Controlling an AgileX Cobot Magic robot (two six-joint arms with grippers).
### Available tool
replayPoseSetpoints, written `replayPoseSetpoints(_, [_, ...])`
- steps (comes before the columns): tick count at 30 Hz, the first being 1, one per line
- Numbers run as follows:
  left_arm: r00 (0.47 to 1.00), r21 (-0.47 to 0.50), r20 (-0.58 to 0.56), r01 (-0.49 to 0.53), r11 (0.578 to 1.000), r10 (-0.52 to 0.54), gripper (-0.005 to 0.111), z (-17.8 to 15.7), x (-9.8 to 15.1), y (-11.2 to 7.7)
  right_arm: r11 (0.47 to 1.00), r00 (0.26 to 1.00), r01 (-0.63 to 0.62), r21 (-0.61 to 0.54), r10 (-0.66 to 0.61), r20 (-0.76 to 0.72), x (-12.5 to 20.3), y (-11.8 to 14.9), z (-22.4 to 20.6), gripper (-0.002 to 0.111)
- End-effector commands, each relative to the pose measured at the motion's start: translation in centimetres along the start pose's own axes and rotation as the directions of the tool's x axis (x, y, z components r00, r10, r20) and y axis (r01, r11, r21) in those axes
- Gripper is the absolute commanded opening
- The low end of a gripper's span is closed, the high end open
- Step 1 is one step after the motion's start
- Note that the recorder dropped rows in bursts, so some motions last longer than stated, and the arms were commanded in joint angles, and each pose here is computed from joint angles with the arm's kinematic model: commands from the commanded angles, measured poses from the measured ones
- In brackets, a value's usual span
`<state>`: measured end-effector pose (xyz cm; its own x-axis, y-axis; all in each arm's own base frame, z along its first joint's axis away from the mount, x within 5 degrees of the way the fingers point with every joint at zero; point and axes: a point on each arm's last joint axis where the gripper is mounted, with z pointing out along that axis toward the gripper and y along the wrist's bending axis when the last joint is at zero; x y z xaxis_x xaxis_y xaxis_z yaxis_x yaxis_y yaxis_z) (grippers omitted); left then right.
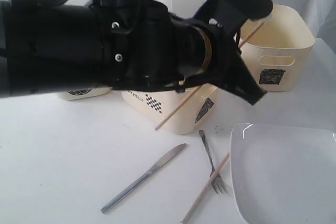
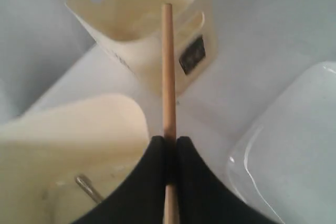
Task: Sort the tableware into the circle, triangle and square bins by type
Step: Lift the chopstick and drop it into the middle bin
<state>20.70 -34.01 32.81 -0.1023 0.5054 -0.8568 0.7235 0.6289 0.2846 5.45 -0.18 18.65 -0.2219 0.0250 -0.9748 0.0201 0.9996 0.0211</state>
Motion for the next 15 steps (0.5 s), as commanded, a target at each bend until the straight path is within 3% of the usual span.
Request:
replayPoseSetpoints(1, [0.994, -0.069, 0.107, -0.022, 0.997, 0.029, 0.0, 0.0, -2.1, 3.0, 1.0, 1.0, 0.01, -0.007, -0.01, 0.015, 0.0, 0.0, 0.0, 0.0])
replayPoseSetpoints(8, [0.976, -0.071, 0.219, 0.028, 0.997, -0.012, 0.0, 1.7, -3.1, 7.5, 1.0, 1.0, 0.01, -0.007, -0.01, 0.015, 0.0, 0.0, 0.0, 0.0])
replayPoseSetpoints(15, [0.973, -0.074, 0.228, 0.033, 0.997, -0.015, 0.0, 4.5, -2.1, 9.8, 1.0, 1.0, 0.01, -0.007, -0.01, 0.015, 0.0, 0.0, 0.0, 0.0])
